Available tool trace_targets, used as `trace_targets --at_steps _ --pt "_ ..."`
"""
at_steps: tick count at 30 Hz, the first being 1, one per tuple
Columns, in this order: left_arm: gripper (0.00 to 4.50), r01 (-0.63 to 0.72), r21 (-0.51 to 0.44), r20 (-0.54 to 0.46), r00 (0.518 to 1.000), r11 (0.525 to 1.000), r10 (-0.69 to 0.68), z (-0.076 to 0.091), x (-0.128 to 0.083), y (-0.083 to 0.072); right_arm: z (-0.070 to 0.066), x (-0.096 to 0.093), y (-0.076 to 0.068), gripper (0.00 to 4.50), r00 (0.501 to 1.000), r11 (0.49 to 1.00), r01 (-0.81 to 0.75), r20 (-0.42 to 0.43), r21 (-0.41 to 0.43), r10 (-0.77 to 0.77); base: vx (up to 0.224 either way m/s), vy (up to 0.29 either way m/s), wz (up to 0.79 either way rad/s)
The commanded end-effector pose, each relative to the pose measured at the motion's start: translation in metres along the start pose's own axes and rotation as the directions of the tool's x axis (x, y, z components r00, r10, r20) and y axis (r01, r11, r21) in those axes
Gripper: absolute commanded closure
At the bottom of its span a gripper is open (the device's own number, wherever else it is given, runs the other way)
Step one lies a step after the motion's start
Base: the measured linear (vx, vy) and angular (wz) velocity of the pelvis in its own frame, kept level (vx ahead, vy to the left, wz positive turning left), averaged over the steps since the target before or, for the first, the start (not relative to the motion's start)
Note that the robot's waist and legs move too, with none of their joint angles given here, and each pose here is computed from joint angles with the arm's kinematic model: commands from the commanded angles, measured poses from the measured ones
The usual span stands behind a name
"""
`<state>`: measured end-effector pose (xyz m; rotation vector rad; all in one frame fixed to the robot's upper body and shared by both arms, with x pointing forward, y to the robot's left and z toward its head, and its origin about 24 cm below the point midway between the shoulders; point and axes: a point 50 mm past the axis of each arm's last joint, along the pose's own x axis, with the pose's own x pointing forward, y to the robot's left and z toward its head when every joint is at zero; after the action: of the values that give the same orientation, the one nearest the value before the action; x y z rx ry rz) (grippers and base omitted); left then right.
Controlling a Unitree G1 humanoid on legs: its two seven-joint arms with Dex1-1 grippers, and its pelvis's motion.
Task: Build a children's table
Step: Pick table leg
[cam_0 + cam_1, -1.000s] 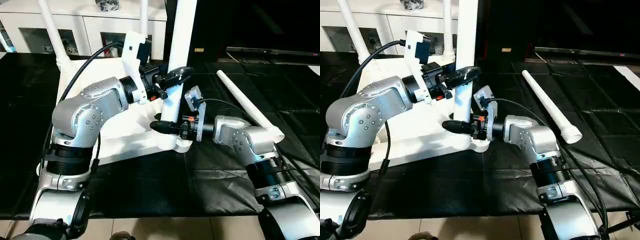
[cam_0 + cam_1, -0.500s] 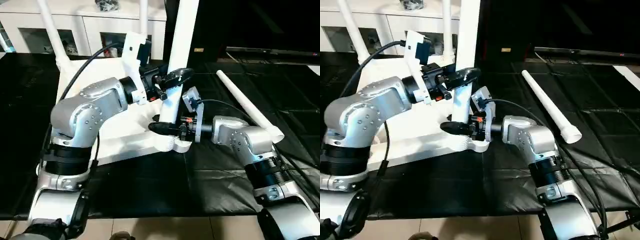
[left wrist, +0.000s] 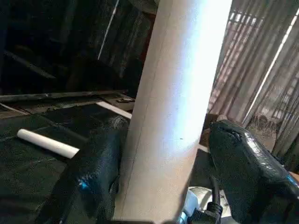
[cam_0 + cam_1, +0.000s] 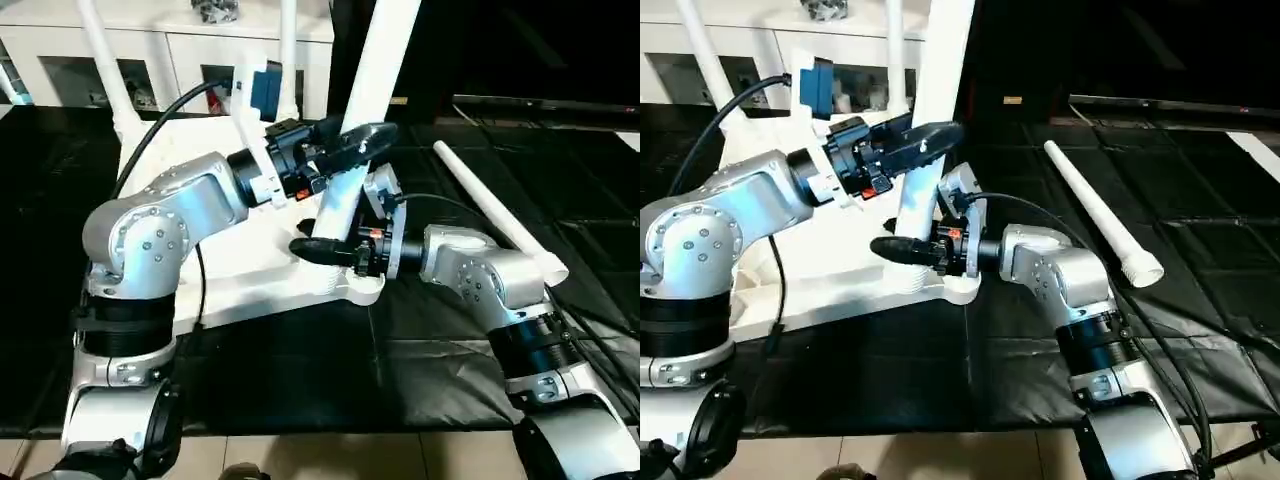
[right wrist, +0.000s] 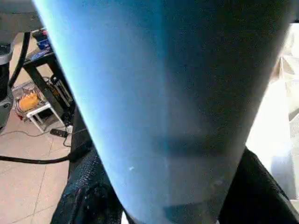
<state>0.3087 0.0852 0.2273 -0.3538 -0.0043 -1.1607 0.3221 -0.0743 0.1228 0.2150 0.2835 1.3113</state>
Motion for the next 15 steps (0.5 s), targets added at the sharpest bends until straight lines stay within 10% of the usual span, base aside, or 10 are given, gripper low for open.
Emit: trace_targets --at_steps 1,8,15 --pt "1.43 0.198 0.026 0.052 0.979 0.980 -0.199 0.009 0.009 -0.030 -0.014 -0.011 -0.014 2.48 0.993 0.989 0.122 -0.017 0.081 -0.121 0.000 0.000 0.00" --pt "1.43 0.284 -0.153 0.279 0.931 0.947 -0.234 0.025 -0.007 -0.023 -0.008 -0.016 -0.019 2.49 0.982 0.981 0.170 0.067 0.095 -0.176 0.000 0.000 0.00" --pt "1.43 0.198 -0.166 0.228 0.961 0.966 -0.158 0.013 -0.010 -0.013 -0.005 -0.022 -0.021 2.59 0.964 0.971 0.219 0.136 0.090 -0.230 0.000 0.000 0.00"
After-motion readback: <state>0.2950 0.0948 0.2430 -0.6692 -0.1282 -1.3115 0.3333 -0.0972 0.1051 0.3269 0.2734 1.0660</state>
